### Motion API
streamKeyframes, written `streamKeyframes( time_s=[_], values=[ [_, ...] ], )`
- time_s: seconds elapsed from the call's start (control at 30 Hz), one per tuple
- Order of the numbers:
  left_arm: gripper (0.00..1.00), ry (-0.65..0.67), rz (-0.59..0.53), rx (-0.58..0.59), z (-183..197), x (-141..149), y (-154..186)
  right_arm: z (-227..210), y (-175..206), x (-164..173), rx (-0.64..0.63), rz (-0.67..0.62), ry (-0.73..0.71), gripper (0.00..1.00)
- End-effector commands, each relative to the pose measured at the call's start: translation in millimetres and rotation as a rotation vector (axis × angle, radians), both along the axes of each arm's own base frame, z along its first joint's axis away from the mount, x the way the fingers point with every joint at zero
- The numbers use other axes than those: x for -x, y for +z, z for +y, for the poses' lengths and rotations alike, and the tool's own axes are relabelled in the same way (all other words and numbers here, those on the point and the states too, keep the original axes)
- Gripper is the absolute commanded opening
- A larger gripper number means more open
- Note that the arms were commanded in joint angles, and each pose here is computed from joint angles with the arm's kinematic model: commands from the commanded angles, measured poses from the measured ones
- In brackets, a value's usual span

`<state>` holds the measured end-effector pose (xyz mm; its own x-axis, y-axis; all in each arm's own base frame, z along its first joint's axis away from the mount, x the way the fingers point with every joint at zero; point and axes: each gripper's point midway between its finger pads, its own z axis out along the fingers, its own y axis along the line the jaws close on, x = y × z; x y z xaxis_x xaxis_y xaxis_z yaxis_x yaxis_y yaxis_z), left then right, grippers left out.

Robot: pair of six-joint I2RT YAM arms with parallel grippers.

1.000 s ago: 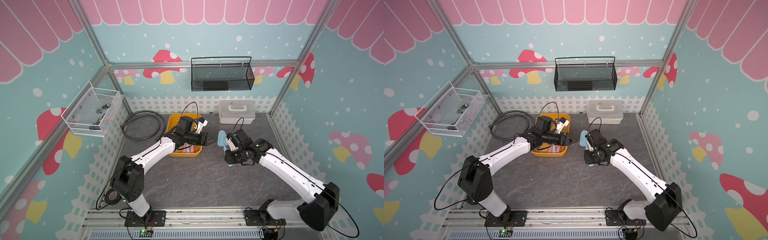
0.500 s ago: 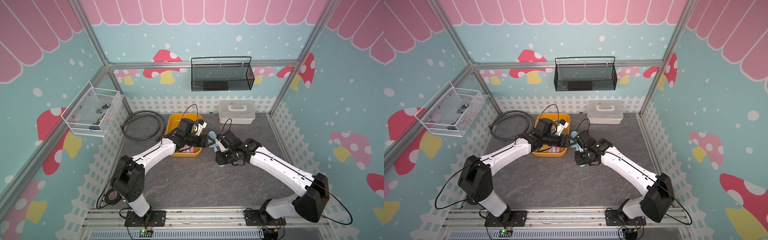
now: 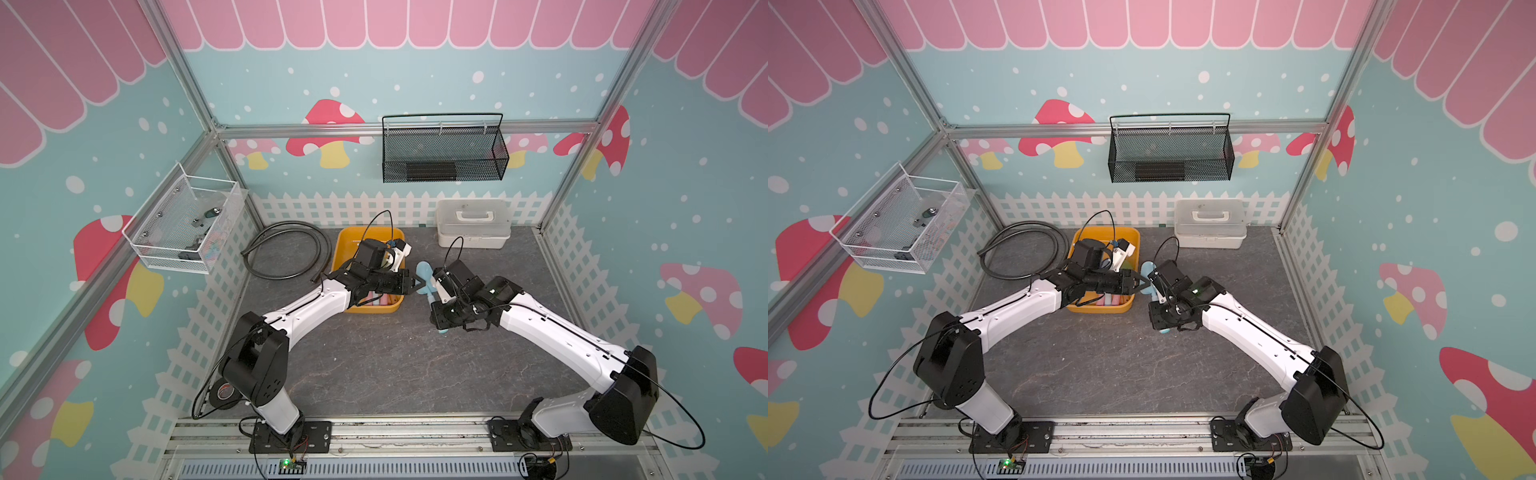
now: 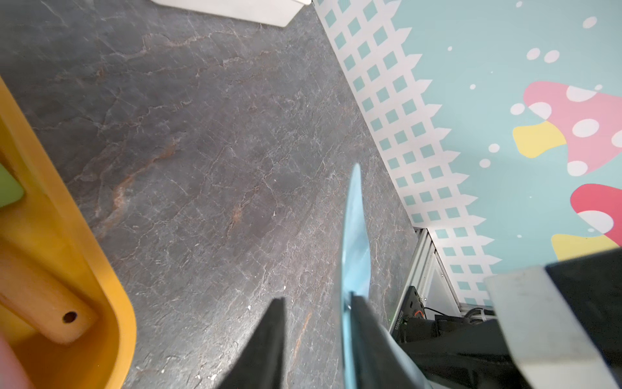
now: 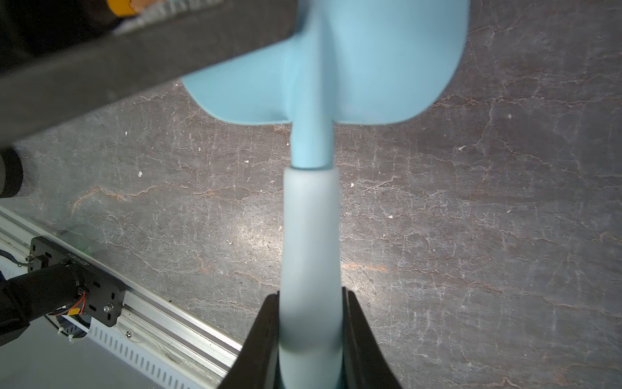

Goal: Put the shovel into the storage box
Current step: Pick up the shovel from the center of the board.

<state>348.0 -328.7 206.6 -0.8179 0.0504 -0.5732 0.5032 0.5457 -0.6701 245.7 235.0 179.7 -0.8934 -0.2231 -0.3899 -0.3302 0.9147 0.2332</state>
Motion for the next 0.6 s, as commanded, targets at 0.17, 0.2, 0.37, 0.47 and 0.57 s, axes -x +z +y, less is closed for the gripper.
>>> streamKeyframes(
  time_s=[0.17,0.2,0.37,0.47,0.57],
  values=[
    [0.06,0.003,-0.069,0.057,-4.1,-4.9,27.5,7.1,3.3,-1.7,-0.012,-0.010,0.008,0.00],
    [0.03,0.003,-0.066,0.058,-4.5,-5.2,26.5,7.3,3.3,-2.0,-0.012,-0.010,0.008,0.00],
    [0.00,-0.006,-0.056,0.065,-5.8,-3.4,24.6,8.2,3.3,-2.8,-0.011,-0.015,0.014,0.01],
    [0.00,-0.008,-0.058,0.069,-5.6,-2.4,25.8,6.9,4.4,-5.4,-0.002,-0.029,0.010,0.16],
    [0.00,-0.017,-0.062,0.075,-5.7,0.0,28.6,7.1,6.6,-9.4,0.005,-0.042,0.007,0.42]
  ],
)
